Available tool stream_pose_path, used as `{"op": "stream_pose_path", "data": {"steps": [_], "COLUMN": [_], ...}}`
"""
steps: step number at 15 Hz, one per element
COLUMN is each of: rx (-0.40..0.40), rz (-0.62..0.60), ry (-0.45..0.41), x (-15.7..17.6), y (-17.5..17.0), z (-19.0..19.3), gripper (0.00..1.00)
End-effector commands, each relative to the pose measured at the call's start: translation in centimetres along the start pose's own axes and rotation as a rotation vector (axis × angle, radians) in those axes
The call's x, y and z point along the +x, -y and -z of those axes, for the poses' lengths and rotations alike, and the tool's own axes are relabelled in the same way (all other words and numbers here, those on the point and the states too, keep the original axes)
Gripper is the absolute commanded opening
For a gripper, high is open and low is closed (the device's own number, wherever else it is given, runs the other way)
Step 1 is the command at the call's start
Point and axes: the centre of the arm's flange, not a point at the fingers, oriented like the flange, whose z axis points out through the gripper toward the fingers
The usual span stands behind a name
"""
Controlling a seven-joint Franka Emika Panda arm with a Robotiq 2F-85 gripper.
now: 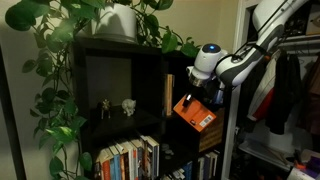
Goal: Move the orange book from the top middle compartment to the top right compartment
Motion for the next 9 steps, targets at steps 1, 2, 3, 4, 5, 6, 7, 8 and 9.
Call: {"op": "stream_pose_path", "data": {"steps": [1,2,3,4,5,6,7,8,9], "rx": [0.031,0.036,0.04,0.046,0.045,0.054,0.056,0.065,0.075], "rz": [-0.154,-0.191,-0.22,-0.247,-0.277,-0.297,-0.316,-0.331,-0.343], "ry": [-0.028,-0.033,-0.037,-0.041,-0.044,-0.047,-0.048,-0.051,-0.053], "x": [-2.0,-2.2,-2.5,-2.7,-3.1,-3.4,-3.9,-4.2,-4.6], "y": [-2.6,-3.0,-3.3,-3.7,-4.1,-4.4,-4.7,-4.9,-5.0], "z": [4.1,4.6,5.1,5.6,6.0,6.4,6.7,6.8,6.8], "gripper": [0.03,0.01,0.04,0.04,0.03,0.04,0.04,0.04,0.04]}}
